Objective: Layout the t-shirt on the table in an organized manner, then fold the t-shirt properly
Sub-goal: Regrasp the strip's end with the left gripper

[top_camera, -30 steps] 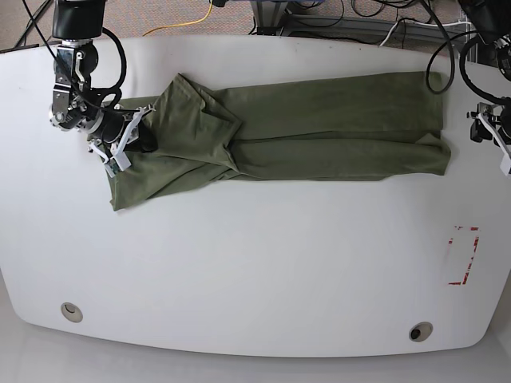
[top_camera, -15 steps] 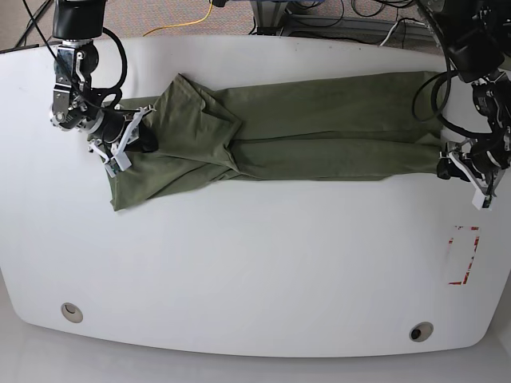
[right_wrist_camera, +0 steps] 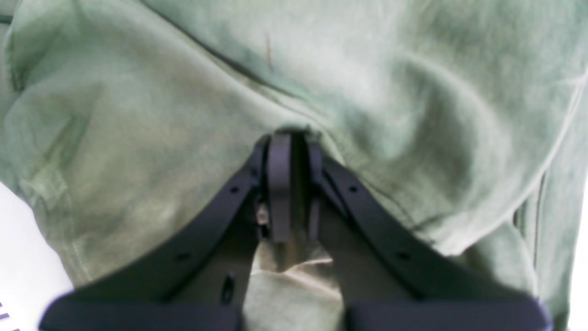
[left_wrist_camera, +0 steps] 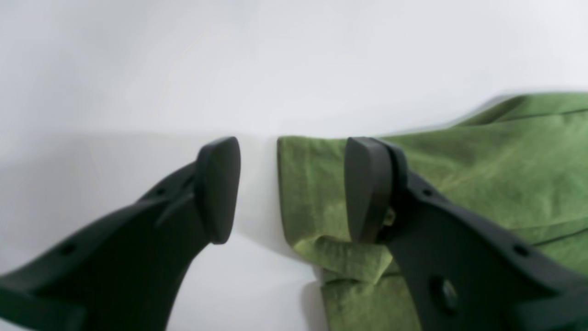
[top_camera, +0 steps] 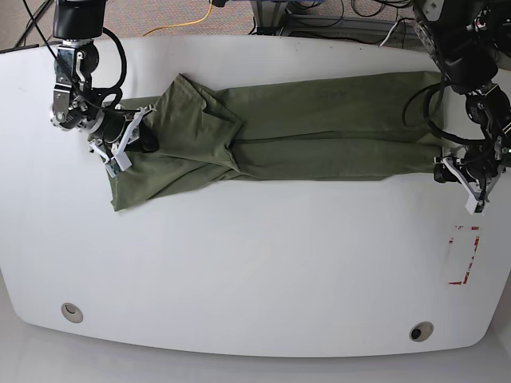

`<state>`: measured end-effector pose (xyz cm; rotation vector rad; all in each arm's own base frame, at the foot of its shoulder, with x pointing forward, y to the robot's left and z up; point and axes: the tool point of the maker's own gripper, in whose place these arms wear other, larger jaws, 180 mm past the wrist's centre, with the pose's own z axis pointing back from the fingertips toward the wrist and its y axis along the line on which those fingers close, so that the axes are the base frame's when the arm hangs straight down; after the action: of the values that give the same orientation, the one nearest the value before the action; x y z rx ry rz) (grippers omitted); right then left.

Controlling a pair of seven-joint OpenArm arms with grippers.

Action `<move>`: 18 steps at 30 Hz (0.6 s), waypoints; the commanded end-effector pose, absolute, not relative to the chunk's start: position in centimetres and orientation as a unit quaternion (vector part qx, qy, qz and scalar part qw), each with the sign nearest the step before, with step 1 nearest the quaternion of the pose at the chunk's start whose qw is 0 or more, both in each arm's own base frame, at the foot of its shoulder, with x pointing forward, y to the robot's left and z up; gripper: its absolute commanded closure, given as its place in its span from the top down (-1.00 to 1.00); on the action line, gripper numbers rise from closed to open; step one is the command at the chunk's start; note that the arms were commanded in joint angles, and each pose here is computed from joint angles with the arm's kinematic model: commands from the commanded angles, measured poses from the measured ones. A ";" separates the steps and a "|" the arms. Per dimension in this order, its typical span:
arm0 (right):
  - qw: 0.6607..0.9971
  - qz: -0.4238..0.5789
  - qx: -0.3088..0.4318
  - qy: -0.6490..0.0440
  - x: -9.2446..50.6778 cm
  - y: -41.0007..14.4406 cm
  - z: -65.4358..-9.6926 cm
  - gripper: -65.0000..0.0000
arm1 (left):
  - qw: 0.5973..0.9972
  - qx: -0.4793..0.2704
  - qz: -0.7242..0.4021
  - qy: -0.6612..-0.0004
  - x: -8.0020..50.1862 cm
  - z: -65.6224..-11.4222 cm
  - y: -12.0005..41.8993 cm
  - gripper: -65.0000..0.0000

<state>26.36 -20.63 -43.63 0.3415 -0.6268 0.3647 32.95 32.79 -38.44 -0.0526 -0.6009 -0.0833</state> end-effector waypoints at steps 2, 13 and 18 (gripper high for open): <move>0.945 0.199 0.127 -0.226 23.6 -22.2 -46.0 -0.84 | 0.950 -0.014 -0.039 -0.310 33.8 -37.2 33.9 0.06; 0.945 0.199 0.127 -0.226 23.6 -22.2 -46.0 -0.84 | 0.959 -0.040 -0.032 -0.280 32.9 -39.7 33.1 0.06; 0.945 0.199 0.127 -0.226 23.6 -22.2 -46.0 -0.84 | 0.961 -0.048 -0.056 -0.266 33.0 -40.5 31.7 0.04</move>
<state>26.36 -20.65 -43.63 0.3412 -0.6267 0.3648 32.18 31.85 -41.27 -0.0986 -0.5180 -0.0944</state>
